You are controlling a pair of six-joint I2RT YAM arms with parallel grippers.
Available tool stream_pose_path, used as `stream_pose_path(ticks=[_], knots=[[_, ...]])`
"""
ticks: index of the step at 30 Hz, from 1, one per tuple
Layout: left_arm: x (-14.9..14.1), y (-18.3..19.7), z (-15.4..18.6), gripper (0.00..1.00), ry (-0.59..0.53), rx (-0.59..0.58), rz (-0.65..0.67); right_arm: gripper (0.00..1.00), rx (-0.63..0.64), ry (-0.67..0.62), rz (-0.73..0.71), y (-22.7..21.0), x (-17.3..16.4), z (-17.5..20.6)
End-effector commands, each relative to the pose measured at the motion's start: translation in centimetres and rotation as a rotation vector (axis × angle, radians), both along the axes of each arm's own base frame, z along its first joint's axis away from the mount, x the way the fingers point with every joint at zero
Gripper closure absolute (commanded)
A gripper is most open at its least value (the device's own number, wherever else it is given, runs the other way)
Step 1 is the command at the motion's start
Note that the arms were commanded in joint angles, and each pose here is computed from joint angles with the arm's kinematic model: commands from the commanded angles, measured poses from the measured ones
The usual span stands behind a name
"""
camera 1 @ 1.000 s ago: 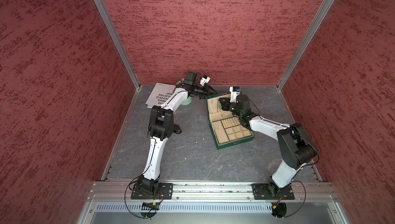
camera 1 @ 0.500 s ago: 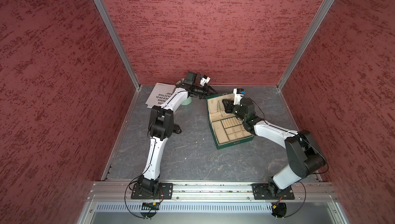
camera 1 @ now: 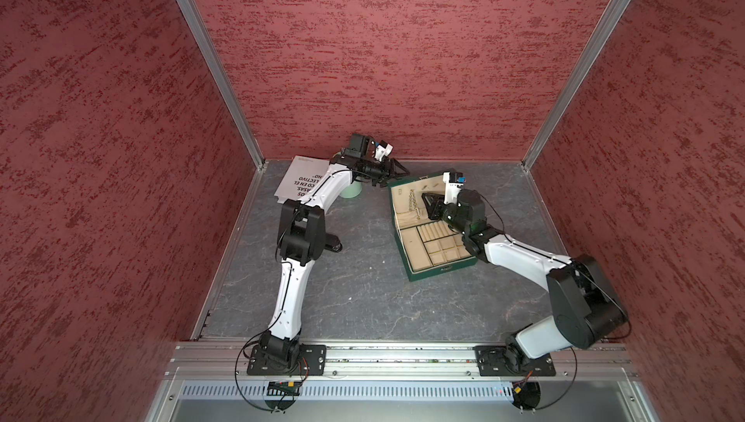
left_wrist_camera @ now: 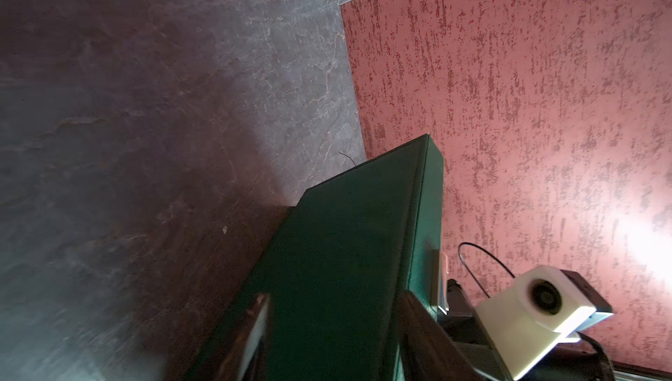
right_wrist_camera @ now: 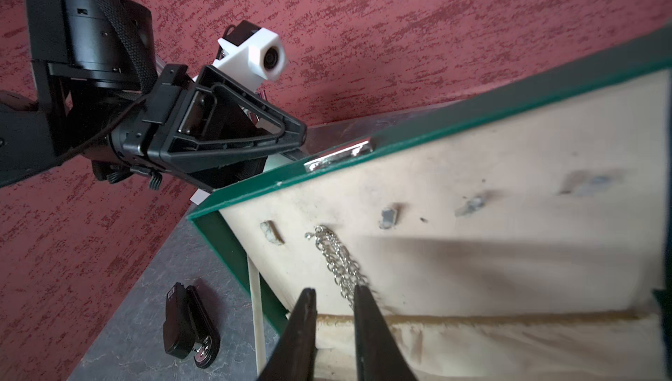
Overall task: Put jewelry chain into jewelry box
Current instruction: Close the fastener on the jewelry box, then reset both arms
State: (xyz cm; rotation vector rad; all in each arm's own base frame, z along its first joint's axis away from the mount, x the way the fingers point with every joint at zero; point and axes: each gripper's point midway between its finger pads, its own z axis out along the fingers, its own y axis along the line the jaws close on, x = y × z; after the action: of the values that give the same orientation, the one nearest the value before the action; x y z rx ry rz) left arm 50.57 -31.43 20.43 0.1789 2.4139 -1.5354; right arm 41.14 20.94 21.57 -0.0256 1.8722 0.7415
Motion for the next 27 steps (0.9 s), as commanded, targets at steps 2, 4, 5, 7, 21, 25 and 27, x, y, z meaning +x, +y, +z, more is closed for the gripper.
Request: stream_pose_path(ticks=[2, 4, 5, 7, 21, 25, 27], knots=[[-0.3, 2.2, 5.8, 0.29, -0.126, 0.041, 0.076, 0.73, -0.034, -0.095, -0.072, -2.3, -2.0, 3.8], [-0.6, 3.1, 7.3, 0.20, -0.157, 0.066, 0.109, 0.65, -0.058, -0.093, -0.131, -4.0, -3.0, 4.5], [-0.9, 3.6, 8.2, 0.13, -0.179, 0.080, 0.133, 0.59, -0.082, -0.069, -0.164, -4.9, -3.4, 4.0], [-1.4, 4.7, 9.1, 0.00, -0.208, 0.120, 0.192, 0.45, -0.115, -0.047, -0.261, -7.2, -4.4, 4.0], [-11.9, 22.0, 7.5, 0.00, -0.460, 0.748, 0.940, 0.01, -0.265, -0.051, -0.872, -19.7, -8.4, 2.3], [-13.7, 23.1, 5.6, 0.00, -0.812, 1.047, 0.953, 0.01, -0.470, -0.084, -0.833, -19.9, -7.3, 2.2], [-14.0, 23.0, 4.0, 0.00, -0.925, 1.071, 0.922, 0.01, -0.548, -0.263, -0.622, -17.7, -5.9, 2.8]])
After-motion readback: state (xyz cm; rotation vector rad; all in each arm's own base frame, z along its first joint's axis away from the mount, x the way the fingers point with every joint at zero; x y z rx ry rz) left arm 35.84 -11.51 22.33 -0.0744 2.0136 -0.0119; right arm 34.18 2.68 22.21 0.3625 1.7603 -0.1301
